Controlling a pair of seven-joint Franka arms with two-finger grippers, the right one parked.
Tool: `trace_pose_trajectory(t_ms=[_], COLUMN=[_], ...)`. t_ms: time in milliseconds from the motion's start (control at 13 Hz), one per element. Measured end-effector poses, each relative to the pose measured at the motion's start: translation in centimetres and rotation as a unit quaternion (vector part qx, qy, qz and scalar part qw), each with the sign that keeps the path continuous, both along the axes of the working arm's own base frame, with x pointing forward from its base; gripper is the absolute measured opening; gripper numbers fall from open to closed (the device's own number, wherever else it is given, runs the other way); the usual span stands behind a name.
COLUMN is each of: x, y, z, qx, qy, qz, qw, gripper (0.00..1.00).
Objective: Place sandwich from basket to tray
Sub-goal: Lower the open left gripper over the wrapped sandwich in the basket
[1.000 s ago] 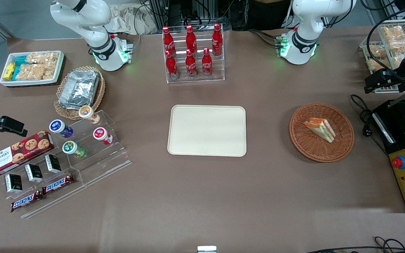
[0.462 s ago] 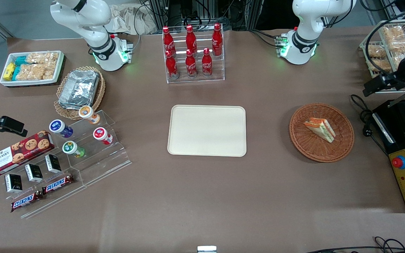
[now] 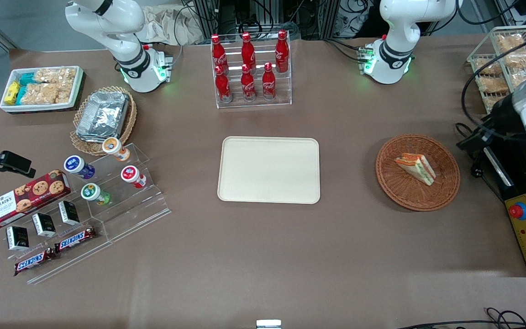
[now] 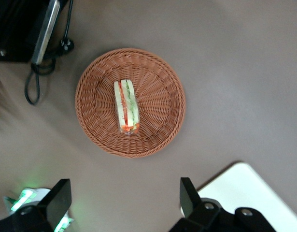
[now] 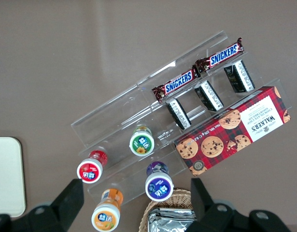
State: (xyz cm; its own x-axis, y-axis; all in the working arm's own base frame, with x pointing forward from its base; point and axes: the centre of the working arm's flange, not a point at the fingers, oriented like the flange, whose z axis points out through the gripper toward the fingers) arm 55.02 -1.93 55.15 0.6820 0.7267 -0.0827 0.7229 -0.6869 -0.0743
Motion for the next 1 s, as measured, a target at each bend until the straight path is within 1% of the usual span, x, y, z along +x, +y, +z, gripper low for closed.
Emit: trace_pose_trajectory(t_ms=[154, 385, 462, 615, 692, 846, 923, 1000], x=[-0.4, -2.3, -2.9, -3.9, -4.2, -5.6, -6.5, -7.3], y=[-0.3, -0.4, -0.3, 0.0, 0.2, 1.1, 1.8, 2.2], z=[-4.9, -12.8, -15.0, -17.8, -18.7, -21.6, -23.1, -24.4], qx=[0.004, 0.006, 0.007, 0.008, 0.007, 0.006, 0.005, 0.006], qy=[-0.013, -0.041, -0.044, -0.041, -0.045, -0.066, -0.073, -0.076], qz=[0.033, 0.076, 0.085, 0.096, 0.100, 0.112, 0.118, 0.123], qw=[0.9994, 0.9962, 0.9953, 0.9945, 0.9939, 0.9915, 0.9902, 0.9895], gripper=[1.00, 1.00, 1.00, 1.00, 1.00, 1.00, 1.00, 1.00])
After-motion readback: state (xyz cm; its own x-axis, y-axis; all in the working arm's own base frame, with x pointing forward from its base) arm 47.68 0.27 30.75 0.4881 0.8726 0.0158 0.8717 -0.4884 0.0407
